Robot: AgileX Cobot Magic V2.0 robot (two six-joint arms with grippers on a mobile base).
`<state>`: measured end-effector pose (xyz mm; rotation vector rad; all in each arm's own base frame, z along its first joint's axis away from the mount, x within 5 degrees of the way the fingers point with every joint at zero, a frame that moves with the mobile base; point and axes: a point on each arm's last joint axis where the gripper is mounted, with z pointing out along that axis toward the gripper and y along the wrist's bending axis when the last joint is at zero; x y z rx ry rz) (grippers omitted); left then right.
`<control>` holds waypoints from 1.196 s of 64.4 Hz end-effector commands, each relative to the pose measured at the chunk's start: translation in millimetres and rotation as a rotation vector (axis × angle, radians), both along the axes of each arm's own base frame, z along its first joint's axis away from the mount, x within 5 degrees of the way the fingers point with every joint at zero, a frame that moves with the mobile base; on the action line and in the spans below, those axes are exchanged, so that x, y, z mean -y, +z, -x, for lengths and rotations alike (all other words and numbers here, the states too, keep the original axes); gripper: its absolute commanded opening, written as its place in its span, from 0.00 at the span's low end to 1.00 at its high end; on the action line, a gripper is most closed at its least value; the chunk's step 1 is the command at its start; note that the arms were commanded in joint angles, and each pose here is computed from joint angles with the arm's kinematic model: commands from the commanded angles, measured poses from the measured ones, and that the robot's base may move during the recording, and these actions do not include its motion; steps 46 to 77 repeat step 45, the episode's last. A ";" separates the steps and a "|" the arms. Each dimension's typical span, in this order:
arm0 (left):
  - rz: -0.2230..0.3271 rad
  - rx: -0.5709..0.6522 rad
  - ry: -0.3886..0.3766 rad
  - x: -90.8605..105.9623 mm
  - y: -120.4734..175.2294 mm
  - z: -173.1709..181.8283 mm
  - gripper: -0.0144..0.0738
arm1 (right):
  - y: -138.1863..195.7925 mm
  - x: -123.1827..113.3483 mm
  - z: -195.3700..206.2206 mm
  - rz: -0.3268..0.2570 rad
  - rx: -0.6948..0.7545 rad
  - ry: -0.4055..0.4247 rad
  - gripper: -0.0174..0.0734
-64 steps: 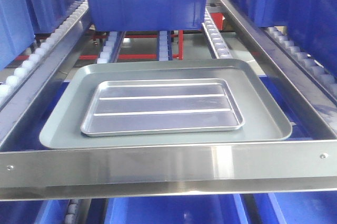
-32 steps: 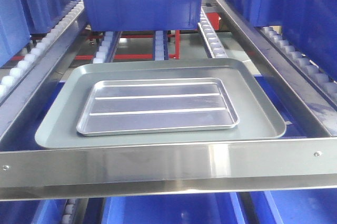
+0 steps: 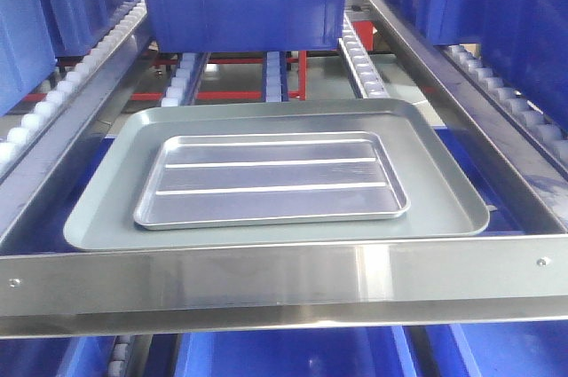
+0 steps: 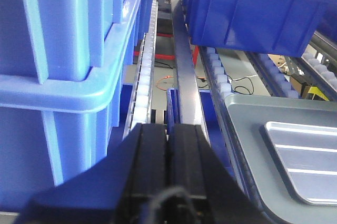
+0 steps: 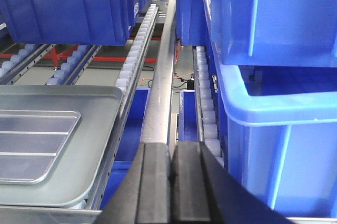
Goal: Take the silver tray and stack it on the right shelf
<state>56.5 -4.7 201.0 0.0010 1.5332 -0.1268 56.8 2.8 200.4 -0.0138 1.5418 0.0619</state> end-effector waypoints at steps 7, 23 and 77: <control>0.016 0.079 0.012 -1.2 2.2 0.6 0.06 | 15.0 0.8 3.4 0.014 0.122 -0.012 0.25; 0.016 0.079 0.012 -1.2 2.2 0.6 0.06 | 15.0 0.8 3.4 0.014 0.122 -0.012 0.25; 0.016 0.079 0.012 -1.2 2.2 0.6 0.06 | 15.0 0.8 3.4 0.014 0.122 -0.012 0.25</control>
